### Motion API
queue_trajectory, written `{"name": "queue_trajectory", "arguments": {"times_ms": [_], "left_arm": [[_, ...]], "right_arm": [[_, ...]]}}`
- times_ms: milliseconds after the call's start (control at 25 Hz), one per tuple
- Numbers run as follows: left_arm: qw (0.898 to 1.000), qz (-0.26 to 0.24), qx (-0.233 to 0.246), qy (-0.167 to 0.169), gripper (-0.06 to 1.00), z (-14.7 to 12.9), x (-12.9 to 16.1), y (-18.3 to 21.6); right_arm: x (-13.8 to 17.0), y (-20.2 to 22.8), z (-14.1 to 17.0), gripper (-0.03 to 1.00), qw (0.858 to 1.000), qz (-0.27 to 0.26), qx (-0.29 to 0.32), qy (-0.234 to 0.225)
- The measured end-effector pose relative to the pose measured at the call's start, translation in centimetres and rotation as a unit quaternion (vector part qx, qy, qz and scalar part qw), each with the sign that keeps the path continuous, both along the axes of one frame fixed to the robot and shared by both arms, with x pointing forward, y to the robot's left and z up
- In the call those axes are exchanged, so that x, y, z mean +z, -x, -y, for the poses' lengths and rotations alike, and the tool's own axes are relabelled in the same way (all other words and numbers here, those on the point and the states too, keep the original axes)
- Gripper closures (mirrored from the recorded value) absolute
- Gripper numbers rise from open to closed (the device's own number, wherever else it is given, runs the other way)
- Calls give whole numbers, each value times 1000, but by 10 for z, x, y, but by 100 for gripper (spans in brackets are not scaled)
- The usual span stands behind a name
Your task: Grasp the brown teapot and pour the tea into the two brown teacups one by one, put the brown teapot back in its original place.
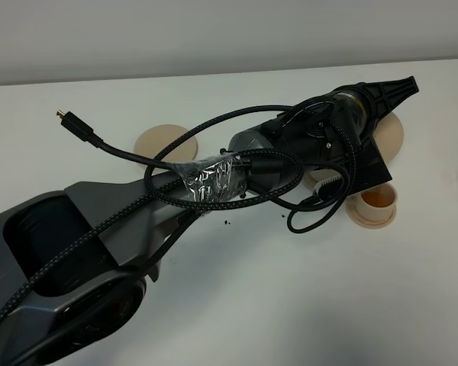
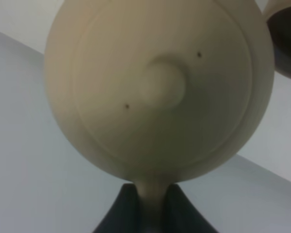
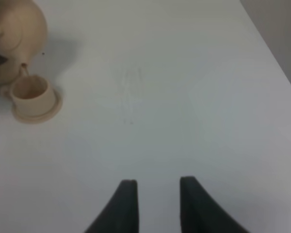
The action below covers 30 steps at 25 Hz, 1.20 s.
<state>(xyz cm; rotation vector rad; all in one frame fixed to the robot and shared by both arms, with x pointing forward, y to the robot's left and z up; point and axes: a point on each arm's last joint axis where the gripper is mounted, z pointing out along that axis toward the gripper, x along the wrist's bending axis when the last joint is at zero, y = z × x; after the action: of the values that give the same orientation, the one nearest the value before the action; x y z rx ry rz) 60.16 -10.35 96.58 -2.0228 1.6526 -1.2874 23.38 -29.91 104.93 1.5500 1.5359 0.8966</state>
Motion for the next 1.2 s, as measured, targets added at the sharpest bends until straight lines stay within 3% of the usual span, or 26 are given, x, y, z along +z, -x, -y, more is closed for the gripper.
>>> {"name": "queue_trajectory", "arguments": {"times_ms": [720, 1200], "left_arm": [[999, 23, -35, -22, 79, 2, 2, 0], [998, 33, -50, -17, 79, 5, 3, 0]], "right_arm": [[0, 0, 0, 72, 1000, 0, 0, 0], [0, 0, 0, 72, 1000, 0, 0, 0]]}}
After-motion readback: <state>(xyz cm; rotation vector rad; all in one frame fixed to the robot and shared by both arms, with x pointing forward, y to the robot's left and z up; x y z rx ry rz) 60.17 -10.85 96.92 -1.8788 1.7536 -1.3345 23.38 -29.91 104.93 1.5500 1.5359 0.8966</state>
